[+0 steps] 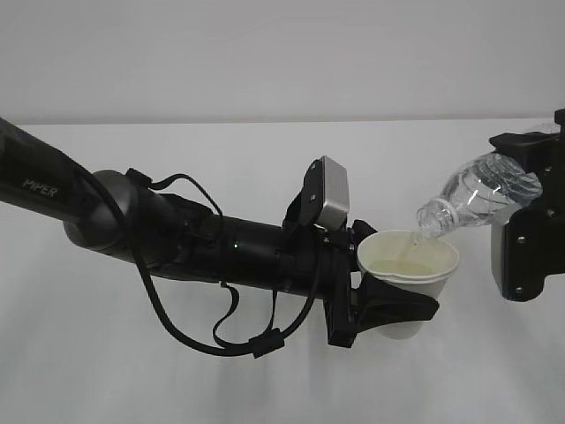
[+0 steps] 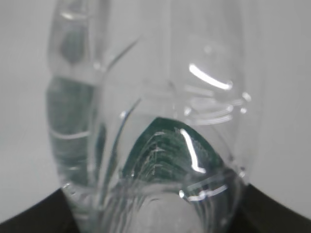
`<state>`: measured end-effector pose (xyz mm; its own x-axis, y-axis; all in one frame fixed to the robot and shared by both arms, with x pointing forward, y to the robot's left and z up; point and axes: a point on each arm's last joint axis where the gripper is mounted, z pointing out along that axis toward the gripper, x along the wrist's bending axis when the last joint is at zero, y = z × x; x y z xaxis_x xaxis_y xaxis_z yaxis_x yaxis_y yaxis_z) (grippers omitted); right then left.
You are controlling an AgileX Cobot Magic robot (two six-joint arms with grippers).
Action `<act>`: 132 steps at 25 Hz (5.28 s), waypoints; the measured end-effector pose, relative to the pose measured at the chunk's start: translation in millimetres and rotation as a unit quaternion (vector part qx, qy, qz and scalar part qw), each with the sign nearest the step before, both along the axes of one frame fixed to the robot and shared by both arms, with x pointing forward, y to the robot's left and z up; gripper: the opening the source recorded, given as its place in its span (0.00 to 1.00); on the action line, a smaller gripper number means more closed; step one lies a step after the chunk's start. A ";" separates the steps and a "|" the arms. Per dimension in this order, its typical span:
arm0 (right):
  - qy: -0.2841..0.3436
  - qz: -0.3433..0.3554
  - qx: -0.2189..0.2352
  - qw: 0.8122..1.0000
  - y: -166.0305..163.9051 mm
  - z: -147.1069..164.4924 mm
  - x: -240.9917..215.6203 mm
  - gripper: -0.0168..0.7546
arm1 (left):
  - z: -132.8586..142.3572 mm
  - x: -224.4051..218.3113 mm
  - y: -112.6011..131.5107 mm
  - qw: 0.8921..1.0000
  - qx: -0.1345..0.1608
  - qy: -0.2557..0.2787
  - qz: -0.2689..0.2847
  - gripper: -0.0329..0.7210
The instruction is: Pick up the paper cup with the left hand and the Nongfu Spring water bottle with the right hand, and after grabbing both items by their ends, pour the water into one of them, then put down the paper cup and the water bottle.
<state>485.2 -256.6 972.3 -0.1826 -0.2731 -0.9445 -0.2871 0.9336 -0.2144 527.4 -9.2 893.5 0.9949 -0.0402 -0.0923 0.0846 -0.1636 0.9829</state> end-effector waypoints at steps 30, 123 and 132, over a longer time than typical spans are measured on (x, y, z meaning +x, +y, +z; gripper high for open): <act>-0.004 0.003 -0.008 1.000 0.1 0.4 0.1 0.56 | -1.5 -0.1 0.0 1.000 0.001 0.002 -0.001 0.62; 0.136 -0.121 0.643 0.744 4.1 -45.8 2.6 0.51 | -1.3 39.9 29.8 0.997 0.034 -0.028 0.066 0.62; 0.174 -0.138 0.672 0.706 8.2 -62.6 14.9 0.51 | -1.6 50.9 43.8 0.995 0.036 -0.029 0.084 0.62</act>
<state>500.1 -248.4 909.7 -0.3395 0.9190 -0.2004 0.1284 0.2564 0.9580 578.2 34.6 891.9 0.9907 0.1324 -0.0320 0.0612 -0.2228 0.9729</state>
